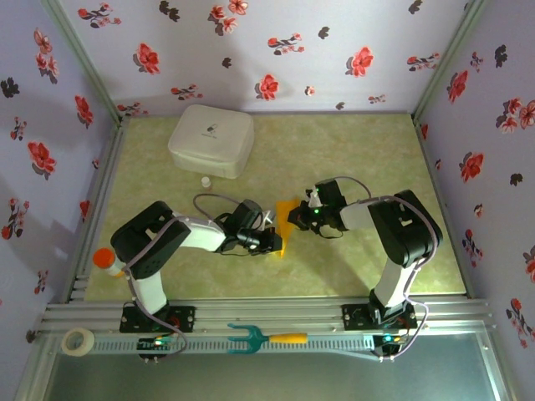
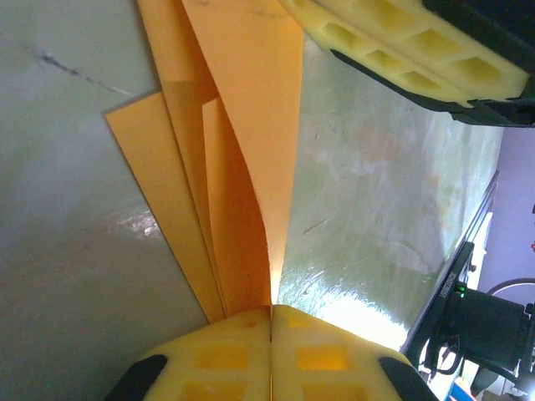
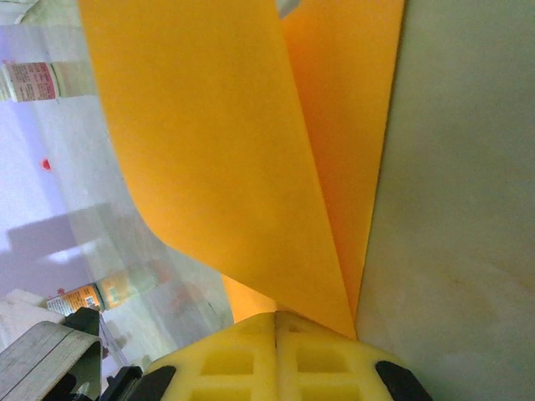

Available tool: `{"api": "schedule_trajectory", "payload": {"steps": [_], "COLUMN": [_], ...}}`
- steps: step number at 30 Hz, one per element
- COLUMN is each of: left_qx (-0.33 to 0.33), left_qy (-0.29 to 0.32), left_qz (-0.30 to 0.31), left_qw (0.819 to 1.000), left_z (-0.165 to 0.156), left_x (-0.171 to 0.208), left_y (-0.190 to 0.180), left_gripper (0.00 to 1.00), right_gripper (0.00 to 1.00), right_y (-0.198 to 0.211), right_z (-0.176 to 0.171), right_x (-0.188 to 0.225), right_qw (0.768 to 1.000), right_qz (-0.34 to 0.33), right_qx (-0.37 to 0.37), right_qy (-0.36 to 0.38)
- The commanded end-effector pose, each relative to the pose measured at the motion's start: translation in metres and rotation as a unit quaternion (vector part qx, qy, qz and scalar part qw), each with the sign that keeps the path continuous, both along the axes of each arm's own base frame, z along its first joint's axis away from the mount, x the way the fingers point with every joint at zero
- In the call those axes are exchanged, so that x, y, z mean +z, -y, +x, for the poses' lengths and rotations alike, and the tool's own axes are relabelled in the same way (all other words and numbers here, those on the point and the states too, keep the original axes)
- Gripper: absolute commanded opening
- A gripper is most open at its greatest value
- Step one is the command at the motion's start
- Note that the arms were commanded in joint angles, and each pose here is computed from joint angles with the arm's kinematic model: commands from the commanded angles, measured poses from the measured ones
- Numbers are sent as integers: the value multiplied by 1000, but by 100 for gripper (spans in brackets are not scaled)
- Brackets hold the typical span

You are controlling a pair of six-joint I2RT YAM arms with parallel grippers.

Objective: Fold a paper plane with a square sheet of paper (pick it up from the middle)
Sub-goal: Fold the wing for the fifth time at the center of the table.

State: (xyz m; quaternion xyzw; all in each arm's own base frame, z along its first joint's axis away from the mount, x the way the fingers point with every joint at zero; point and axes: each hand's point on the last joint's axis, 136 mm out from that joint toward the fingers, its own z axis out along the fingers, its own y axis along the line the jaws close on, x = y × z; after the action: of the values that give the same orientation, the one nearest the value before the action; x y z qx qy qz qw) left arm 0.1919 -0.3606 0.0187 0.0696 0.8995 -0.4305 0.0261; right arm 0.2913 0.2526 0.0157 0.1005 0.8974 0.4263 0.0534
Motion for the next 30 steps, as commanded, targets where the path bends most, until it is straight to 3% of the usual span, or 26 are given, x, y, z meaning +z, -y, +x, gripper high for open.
{"api": "schedule_trajectory", "payload": {"steps": [1,3,6,8,9,11,14,19,25,30], "left_qx": [-51,-51,-53,-54,-55,-55,-57,-56,-47,-21], "left_qy": [-83,-83,-83,-87,-86,-87,-87,-84,-58,4], "left_qz": [60,61,63,67,67,68,70,68,55,32], "left_qw": [993,993,993,993,992,992,992,993,996,999], "left_z": [-56,-56,-57,-59,-60,-62,-63,-62,-58,-39], "left_x": [-30,-31,-31,-32,-32,-32,-32,-30,-12,23], "left_y": [-25,-26,-26,-28,-29,-30,-31,-30,-30,-28], "left_gripper": [7,1,0,12,12,11,0,0,18,22], "right_gripper": [0,0,0,0,0,0,0,0,0,0], "right_y": [28,28,28,28,28,28,28,28,27,27], "right_z": [-24,-24,-23,-24,-24,-24,-24,-24,-23,-24], "right_x": [-47,-47,-47,-47,-47,-46,-46,-47,-46,-45], "right_qw": [994,994,994,994,994,994,994,994,994,994], "right_qz": [-93,-93,-92,-92,-92,-92,-92,-93,-90,-87], "right_qx": [-19,-20,-20,-20,-19,-20,-20,-20,-22,-23], "right_qy": [-60,-61,-60,-60,-61,-60,-60,-61,-60,-60]}}
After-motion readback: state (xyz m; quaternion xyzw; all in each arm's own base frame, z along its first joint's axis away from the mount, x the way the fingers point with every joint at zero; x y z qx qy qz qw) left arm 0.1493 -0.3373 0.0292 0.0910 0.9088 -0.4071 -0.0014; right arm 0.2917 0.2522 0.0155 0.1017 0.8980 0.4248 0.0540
